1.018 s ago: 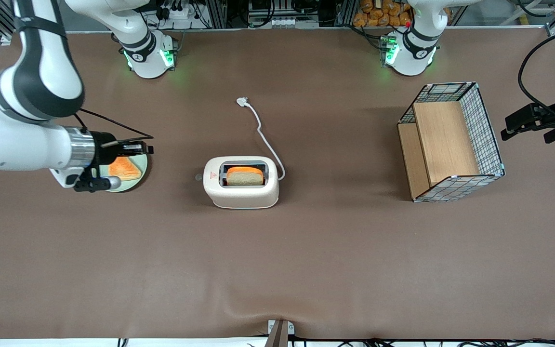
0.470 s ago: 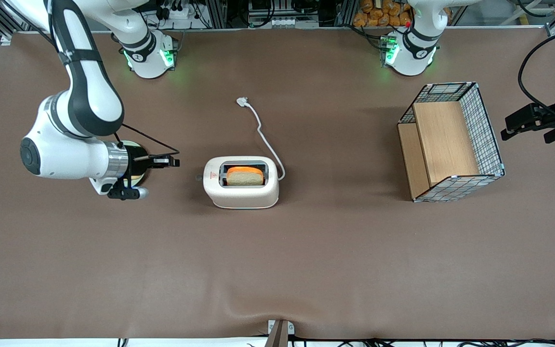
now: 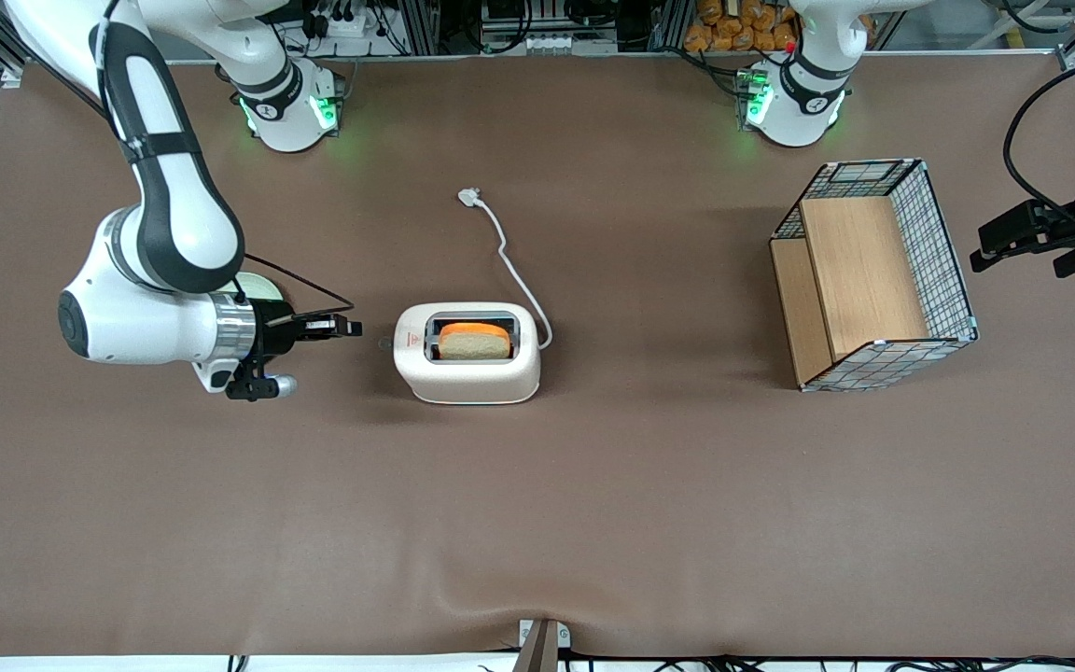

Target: Press toaster button with right arm

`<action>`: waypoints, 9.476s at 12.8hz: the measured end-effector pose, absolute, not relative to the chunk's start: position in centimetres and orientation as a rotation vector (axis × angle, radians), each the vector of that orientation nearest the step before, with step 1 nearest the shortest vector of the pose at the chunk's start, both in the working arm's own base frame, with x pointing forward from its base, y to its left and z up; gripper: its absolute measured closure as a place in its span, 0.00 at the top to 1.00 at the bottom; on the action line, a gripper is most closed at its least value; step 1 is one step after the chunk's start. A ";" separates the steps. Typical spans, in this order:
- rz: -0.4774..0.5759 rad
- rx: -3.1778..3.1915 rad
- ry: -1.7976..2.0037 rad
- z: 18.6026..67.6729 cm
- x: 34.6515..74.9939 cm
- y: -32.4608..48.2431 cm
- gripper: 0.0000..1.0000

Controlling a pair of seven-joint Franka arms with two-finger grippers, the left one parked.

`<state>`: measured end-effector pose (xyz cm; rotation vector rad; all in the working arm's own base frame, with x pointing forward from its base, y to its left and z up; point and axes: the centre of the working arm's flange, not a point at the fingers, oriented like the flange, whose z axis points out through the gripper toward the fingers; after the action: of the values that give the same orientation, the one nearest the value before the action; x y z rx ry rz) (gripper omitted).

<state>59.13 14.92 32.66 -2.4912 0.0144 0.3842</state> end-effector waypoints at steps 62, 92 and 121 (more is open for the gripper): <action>0.408 -2.403 -0.002 22.6 59.0 15.6 0.01; 0.462 -2.557 -0.018 40.0 62.5 4.2 1.00; 0.078 -3.101 0.030 63.1 54.8 -2.2 1.00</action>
<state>54.76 -2.21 63.14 -3.1010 0.0299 0.0778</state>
